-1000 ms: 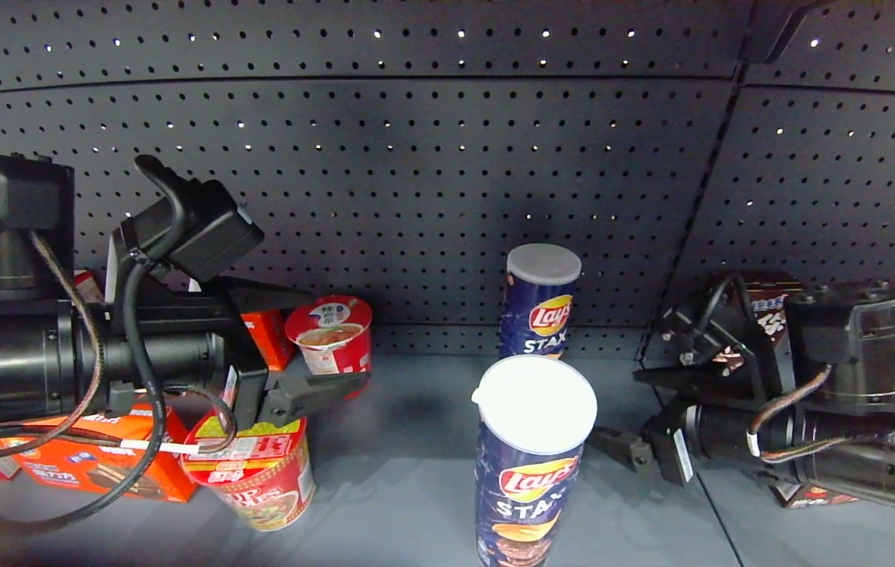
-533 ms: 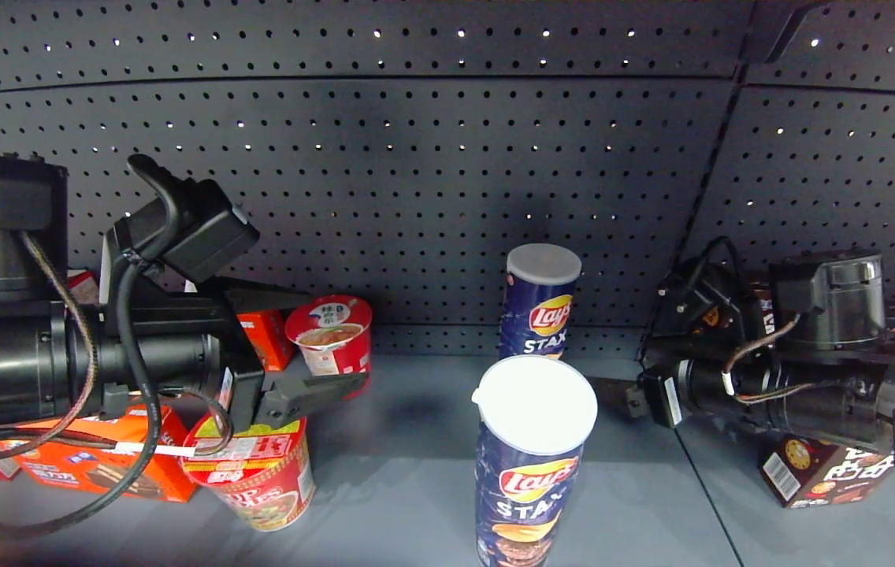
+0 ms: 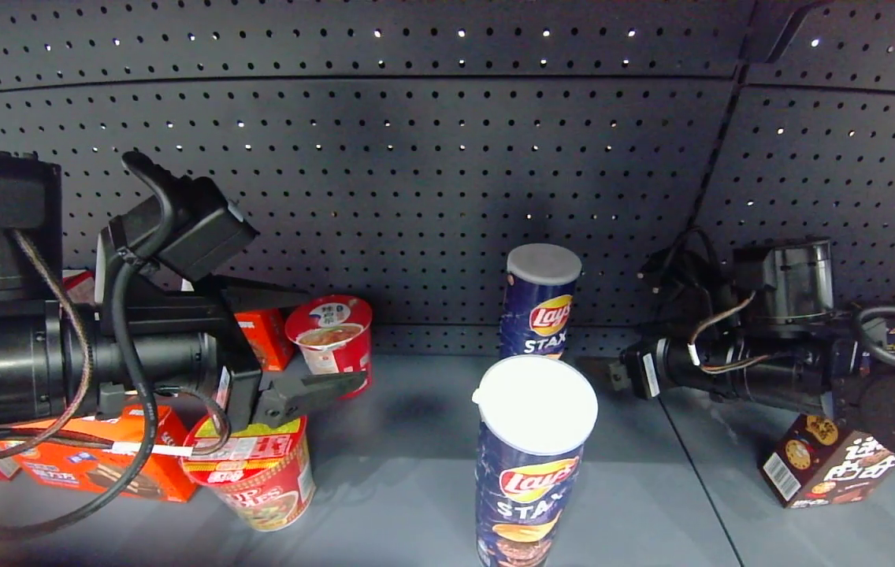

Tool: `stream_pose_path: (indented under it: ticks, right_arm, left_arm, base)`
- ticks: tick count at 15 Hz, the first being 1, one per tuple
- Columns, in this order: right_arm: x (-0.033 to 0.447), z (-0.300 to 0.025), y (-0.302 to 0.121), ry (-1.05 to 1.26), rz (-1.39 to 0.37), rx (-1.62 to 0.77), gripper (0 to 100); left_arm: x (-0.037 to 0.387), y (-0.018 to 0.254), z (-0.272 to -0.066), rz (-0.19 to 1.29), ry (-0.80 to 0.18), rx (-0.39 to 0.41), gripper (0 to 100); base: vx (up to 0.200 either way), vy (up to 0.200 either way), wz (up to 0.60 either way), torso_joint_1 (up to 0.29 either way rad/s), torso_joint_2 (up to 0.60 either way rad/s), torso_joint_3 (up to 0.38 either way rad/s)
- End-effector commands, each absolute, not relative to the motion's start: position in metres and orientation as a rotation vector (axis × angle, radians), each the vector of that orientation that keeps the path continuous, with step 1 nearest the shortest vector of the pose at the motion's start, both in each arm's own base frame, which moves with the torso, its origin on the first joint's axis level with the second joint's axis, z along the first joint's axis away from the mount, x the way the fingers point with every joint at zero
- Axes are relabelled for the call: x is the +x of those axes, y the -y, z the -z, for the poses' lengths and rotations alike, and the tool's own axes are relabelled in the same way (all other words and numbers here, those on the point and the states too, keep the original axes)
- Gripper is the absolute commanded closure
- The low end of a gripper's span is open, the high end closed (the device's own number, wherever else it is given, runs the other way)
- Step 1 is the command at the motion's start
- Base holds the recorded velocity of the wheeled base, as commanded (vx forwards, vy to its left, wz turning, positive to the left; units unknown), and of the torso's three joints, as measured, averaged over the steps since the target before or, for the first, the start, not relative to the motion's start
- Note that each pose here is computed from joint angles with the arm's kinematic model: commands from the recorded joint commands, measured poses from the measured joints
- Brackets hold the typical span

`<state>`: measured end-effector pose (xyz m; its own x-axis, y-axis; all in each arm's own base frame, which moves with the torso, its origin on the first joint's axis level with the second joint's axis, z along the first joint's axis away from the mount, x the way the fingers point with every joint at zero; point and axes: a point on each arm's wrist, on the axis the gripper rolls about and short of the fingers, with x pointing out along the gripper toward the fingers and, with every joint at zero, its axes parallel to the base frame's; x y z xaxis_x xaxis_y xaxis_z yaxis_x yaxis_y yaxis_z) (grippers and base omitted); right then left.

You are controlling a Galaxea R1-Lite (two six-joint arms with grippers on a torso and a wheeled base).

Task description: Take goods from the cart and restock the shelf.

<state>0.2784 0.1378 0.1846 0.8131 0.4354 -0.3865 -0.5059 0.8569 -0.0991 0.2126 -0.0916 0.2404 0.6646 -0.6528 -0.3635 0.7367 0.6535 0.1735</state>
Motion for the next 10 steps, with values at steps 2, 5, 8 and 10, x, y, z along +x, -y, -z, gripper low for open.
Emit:
stream_pose_path:
  ticks: [2,5,8,10]
  right_arm:
    - [0.291,-0.177,-0.14,-0.383,-0.497,-0.205,0]
    - [0.3,-0.174,-0.138,-0.388,-0.482,-0.202,0]
    - [0.305,-0.171,-0.142,-0.392,-0.489,-0.203,0]
    - [0.307,-0.17,-0.145,-0.393,-0.497,-0.205,0]
  left_arm:
    - [0.212,0.092,-0.242,0.798,-0.275,0.322,0]
    - [0.212,0.092,-0.244,0.798,-0.266,0.323,0]
    - [0.21,0.091,-0.245,0.796,-0.263,0.322,0]
    - [0.21,0.09,-0.246,0.794,-0.26,0.322,0]
  base:
    - [0.0,0.0,0.0,0.0,0.0,0.0]
    - [0.0,0.0,0.0,0.0,0.0,0.0]
    - [0.0,0.0,0.0,0.0,0.0,0.0]
    - [0.0,0.0,0.0,0.0,0.0,0.0]
